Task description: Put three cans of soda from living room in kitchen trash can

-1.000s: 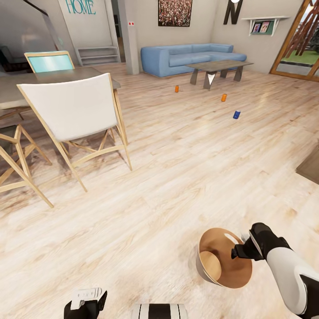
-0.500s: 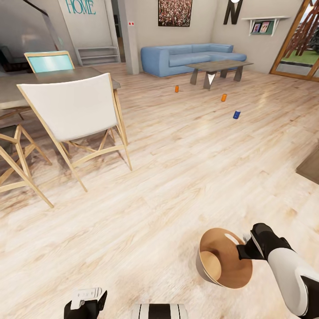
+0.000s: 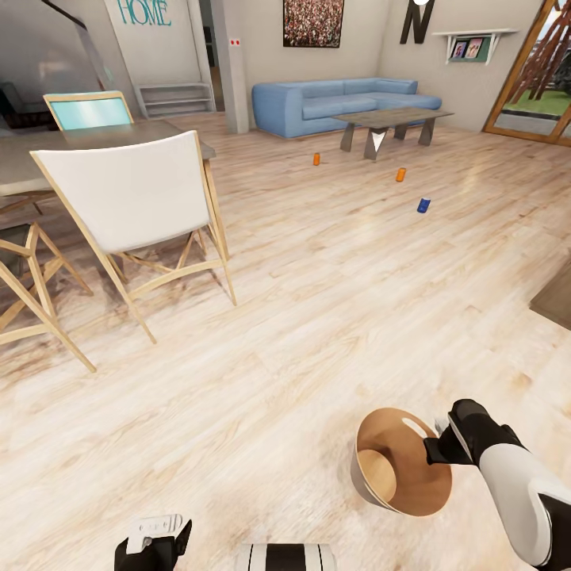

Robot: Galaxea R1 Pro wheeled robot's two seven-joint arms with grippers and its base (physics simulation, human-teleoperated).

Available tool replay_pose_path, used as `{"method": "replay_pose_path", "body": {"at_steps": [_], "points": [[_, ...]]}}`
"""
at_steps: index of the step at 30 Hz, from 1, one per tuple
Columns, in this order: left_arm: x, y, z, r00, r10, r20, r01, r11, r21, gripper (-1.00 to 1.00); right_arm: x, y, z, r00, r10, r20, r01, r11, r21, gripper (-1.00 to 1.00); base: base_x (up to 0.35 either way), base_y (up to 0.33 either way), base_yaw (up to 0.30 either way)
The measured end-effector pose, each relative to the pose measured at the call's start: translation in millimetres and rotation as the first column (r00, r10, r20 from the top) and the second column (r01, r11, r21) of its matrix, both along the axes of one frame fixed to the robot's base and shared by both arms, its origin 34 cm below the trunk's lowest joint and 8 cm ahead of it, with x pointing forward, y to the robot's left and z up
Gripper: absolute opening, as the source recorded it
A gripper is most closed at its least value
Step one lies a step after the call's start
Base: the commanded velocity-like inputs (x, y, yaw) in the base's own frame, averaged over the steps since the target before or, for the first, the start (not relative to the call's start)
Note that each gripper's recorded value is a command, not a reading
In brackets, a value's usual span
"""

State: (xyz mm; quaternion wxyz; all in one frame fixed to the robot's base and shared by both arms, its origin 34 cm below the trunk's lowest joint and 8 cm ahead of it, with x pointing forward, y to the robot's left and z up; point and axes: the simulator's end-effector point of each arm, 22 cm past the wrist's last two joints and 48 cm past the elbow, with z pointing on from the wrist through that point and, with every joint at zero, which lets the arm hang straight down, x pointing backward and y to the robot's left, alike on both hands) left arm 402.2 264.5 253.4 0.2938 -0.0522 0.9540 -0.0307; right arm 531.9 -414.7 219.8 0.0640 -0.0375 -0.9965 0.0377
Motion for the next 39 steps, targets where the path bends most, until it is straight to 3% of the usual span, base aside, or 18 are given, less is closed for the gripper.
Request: {"method": "replay_pose_path", "body": {"at_steps": [6,39], "points": [[0,-1,2,1.000,-0.007,0.004,0.007,1.000,0.004,1.00,-10,7,0,1.000,0.001,-0.018,-0.001,1.000,0.016,-1.00,0.000,0.000,0.000],[15,1,30,0.997,-0.007,0.083,0.006,1.000,0.007,1.00,6,13,54,0.996,-0.008,0.093,0.004,0.999,0.040,-1.00,0.000,0.000,0.000]]}}
